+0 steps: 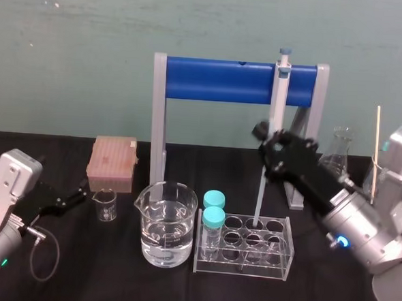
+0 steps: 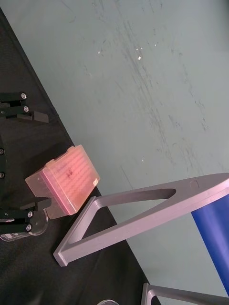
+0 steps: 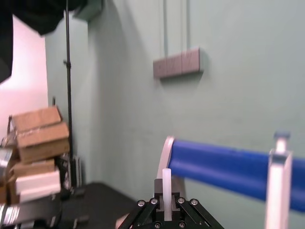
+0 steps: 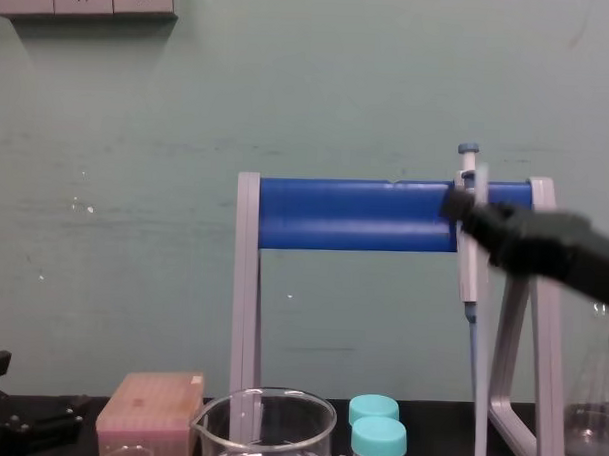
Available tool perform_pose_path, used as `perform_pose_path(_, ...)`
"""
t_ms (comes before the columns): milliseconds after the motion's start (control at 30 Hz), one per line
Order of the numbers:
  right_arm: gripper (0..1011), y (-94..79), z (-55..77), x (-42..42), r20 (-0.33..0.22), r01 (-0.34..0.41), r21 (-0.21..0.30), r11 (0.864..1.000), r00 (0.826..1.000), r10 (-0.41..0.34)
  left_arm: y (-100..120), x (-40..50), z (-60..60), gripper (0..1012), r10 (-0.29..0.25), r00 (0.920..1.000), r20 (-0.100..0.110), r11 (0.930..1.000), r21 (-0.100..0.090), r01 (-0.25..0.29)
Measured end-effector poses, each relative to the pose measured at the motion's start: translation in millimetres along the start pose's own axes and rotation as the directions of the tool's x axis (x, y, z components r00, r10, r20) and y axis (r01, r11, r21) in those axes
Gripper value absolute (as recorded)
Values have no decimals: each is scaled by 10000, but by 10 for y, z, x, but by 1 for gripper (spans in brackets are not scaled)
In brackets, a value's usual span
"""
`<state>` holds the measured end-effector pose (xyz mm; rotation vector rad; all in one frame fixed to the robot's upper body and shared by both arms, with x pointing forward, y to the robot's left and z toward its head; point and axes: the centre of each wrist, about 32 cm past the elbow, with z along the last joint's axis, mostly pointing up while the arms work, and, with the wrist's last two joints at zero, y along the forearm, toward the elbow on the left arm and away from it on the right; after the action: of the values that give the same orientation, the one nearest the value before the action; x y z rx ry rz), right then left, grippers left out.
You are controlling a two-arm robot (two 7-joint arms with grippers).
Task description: Pick up the stirring rod with one hand, then place it down.
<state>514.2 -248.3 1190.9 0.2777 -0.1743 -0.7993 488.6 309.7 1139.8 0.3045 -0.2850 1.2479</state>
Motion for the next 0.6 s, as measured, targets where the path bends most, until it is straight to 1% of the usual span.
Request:
perform_pose_path(67, 67, 17, 81, 33, 102, 62, 344, 9994, 9999, -65, 0, 0, 0, 1000, 0, 10000, 0, 10000, 0, 0)
perform_pose_path(167, 67, 41, 177, 83, 209, 116, 638, 9979, 9997, -130, 0, 0, 0, 1000, 0, 10000, 0, 10000, 0, 0)
perform_pose_path(200, 67, 51, 236, 122, 307, 151, 785, 9968, 9994, -176, 0, 0, 0, 1000, 0, 10000, 0, 10000, 0, 0)
perform_pose_path(233, 67, 54, 256, 136, 349, 165, 824, 9965, 9992, -195, 0, 0, 0, 1000, 0, 10000, 0, 10000, 0, 0)
perform_pose_path(267, 67, 54, 279, 157, 411, 190, 861, 9961, 9989, -226, 0, 0, 0, 1000, 0, 10000, 0, 10000, 0, 0)
perform_pose_path(300, 67, 49, 316, 199, 544, 249, 893, 9957, 9981, -298, 0, 0, 0, 1000, 0, 10000, 0, 10000, 0, 0)
perform_pose_path(367, 67, 37, 345, 237, 678, 319, 877, 9956, 9970, -380, 0, 0, 0, 1000, 0, 10000, 0, 10000, 0, 0)
perform_pose_path(400, 67, 19, 364, 273, 782, 421, 821, 9957, 9958, -485, 0, 0, 0, 1000, 0, 10000, 0, 10000, 0, 0)
perform_pose_path(500, 67, -15, 383, 324, 941, 601, 706, 9957, 9933, -666, 0, 0, 0, 1000, 0, 10000, 0, 10000, 0, 0)
perform_pose_path(600, 67, -37, 390, 351, 1008, 735, 665, 9951, 9917, -800, 0, 0, 0, 1000, 0, 10000, 0, 10000, 0, 0)
